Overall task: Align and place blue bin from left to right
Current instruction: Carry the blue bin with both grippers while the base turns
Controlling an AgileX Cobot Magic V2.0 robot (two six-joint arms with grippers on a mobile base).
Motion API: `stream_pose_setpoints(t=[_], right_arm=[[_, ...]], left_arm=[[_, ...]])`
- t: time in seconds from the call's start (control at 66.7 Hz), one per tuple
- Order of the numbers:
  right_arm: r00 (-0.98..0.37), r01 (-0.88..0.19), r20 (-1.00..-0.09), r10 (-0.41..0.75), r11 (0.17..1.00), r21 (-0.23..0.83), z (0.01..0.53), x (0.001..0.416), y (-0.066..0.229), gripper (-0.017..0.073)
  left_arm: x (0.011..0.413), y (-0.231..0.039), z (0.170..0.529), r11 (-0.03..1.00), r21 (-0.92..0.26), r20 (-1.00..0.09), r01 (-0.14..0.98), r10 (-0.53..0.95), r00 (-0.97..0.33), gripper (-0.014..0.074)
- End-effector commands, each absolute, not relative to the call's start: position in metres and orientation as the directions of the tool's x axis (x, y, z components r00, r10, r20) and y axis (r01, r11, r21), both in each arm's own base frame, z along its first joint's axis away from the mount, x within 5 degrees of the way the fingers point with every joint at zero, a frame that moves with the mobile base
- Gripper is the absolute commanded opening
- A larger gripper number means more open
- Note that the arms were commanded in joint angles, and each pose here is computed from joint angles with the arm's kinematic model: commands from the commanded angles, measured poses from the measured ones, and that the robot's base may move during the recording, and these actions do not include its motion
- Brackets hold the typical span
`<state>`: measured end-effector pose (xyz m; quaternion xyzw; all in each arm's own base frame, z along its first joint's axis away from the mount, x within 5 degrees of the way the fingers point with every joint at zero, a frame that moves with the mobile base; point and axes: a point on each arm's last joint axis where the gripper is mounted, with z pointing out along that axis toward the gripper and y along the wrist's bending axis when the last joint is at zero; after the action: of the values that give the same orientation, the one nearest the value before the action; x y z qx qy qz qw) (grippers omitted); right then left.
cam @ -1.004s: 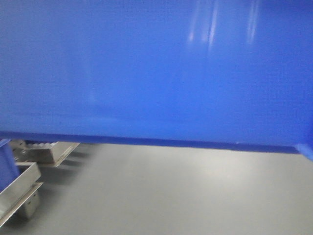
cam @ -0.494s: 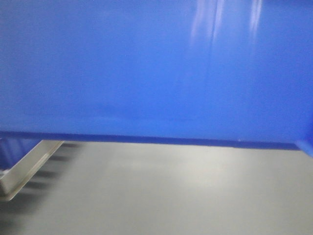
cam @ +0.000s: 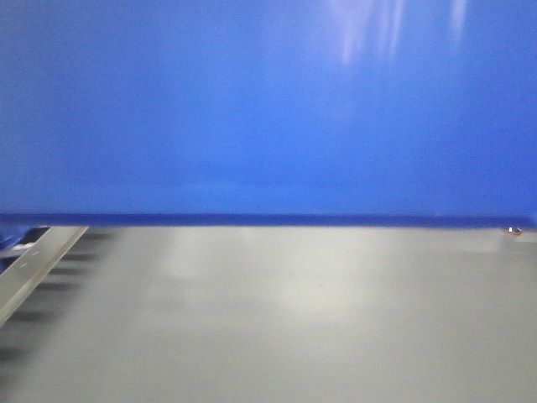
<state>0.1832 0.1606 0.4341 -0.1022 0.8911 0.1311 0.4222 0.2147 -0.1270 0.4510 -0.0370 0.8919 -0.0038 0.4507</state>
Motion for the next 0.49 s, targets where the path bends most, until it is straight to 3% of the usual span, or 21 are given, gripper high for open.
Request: stream_pose_setpoints(t=[0.0,0.479], right_arm=[[-0.517,-0.365,-0.854,-0.046,0.915,0.172,0.4534,0.1816,0.1635,-0.0078],[-0.513,-0.370,-0.857,-0.053,0.914,0.165,0.4536,0.1817,0.1636,-0.0078]], left_arm=[[0.2133,-0.1316,0.4633,0.996,-0.094,-0.853,0.002,-0.080,-0.516,-0.0111],[0.2137,-0.1309,0.4636,0.996,-0.092,-0.854,-0.001,-0.079,-0.514,-0.0111]])
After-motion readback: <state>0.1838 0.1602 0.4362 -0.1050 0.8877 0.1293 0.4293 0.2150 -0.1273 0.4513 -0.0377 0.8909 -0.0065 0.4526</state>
